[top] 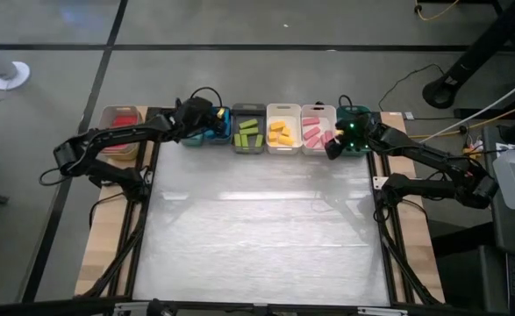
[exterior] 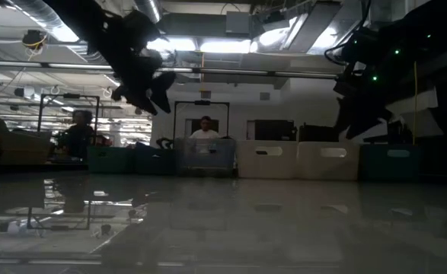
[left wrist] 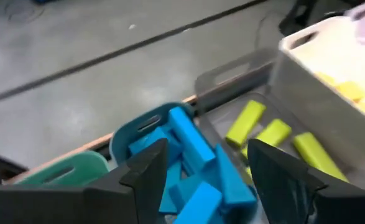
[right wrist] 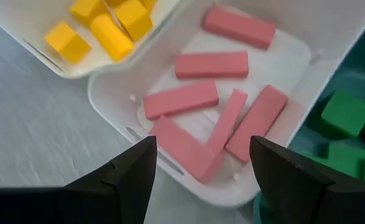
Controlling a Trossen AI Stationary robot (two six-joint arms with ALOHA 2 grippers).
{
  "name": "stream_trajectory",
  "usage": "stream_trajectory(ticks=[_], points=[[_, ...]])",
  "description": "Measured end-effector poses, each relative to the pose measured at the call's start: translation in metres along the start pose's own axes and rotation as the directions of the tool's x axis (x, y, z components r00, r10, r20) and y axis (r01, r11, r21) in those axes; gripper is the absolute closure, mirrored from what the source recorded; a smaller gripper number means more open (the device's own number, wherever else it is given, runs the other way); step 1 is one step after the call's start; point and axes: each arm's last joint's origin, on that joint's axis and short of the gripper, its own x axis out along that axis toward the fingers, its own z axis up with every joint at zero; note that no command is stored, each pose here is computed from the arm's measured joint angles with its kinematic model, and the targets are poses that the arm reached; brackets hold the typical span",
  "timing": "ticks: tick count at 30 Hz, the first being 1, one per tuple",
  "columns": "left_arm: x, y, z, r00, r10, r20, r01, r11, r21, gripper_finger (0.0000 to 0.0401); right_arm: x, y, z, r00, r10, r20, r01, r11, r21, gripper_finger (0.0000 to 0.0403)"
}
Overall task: Sort blocks
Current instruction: Return to Home Position
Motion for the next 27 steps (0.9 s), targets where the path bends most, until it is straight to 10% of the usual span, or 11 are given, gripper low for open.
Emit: stream_trajectory(ticks=[14, 27], points=[[-0.126, 0.013, -0.015, 0.952, -0.298, 0.066, 0.276, 0.934, 0.225, 0.0193, -0.063, 0.000, -0.006, 0.909, 0.087, 0.409, -0.073, 0.996, -0.049, 0.0146], [-0.133, -0.026, -0.093, 0.633, -0.728, 0.261, 0.633, 0.682, 0.366, 0.0193, -0.041, 0.038, -0.056, 0.584, 0.540, 0.606, -0.476, 0.832, -0.283, 0.0146]])
